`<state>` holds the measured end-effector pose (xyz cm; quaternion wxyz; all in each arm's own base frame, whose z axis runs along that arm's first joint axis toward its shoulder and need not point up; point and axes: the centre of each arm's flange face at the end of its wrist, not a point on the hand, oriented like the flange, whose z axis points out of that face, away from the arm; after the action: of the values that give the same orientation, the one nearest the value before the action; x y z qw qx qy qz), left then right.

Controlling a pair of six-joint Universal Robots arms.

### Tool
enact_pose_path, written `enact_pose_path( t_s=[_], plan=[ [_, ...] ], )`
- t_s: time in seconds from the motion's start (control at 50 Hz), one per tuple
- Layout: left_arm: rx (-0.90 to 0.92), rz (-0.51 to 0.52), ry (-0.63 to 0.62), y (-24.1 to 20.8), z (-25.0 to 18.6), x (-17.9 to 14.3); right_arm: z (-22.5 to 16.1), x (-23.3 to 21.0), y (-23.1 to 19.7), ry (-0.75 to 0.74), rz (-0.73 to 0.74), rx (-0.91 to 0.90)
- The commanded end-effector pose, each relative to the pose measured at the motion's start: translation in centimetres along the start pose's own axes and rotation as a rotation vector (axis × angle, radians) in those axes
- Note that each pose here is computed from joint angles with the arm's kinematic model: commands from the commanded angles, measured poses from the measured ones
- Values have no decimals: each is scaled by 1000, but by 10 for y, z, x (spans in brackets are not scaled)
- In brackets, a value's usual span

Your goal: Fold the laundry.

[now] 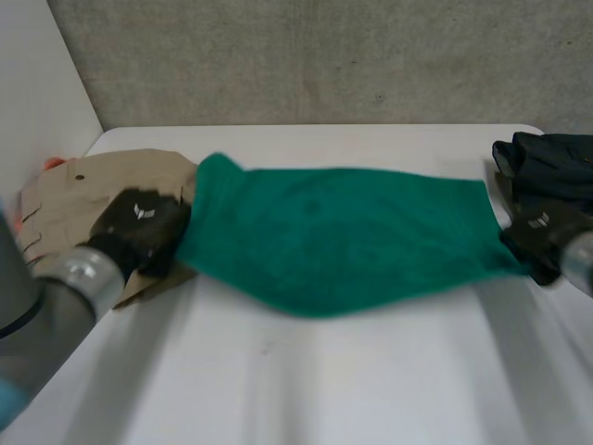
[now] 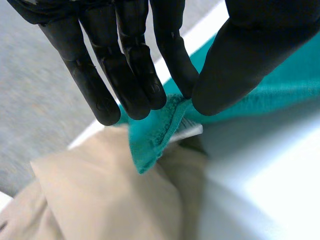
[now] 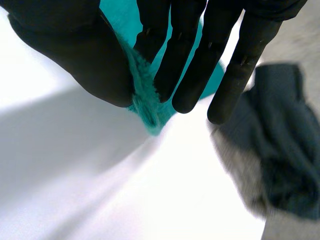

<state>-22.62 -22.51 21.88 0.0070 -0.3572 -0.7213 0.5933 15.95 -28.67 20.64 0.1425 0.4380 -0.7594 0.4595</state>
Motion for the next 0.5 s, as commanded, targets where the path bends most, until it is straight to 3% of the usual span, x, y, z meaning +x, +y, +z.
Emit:
enact_pose_path(
  t_s=[0.02,0.06,0.16,0.3,0.4,0.5],
  plan=[
    [-241,117,161,12,-74,20,-62,4,26,-109,-183,-136],
    [-303,134,217,19,-87,27,-62,9,28,-99,-180,-124],
    [-234,158,171,19,-67,25,-55,17,30,-85,-106,-76],
    [39,200,18,0,6,14,7,17,35,-13,39,-3],
    [176,230,-17,-15,65,24,31,17,15,100,30,77],
    [180,230,-68,-12,114,20,69,16,6,197,-10,89]
  ],
)
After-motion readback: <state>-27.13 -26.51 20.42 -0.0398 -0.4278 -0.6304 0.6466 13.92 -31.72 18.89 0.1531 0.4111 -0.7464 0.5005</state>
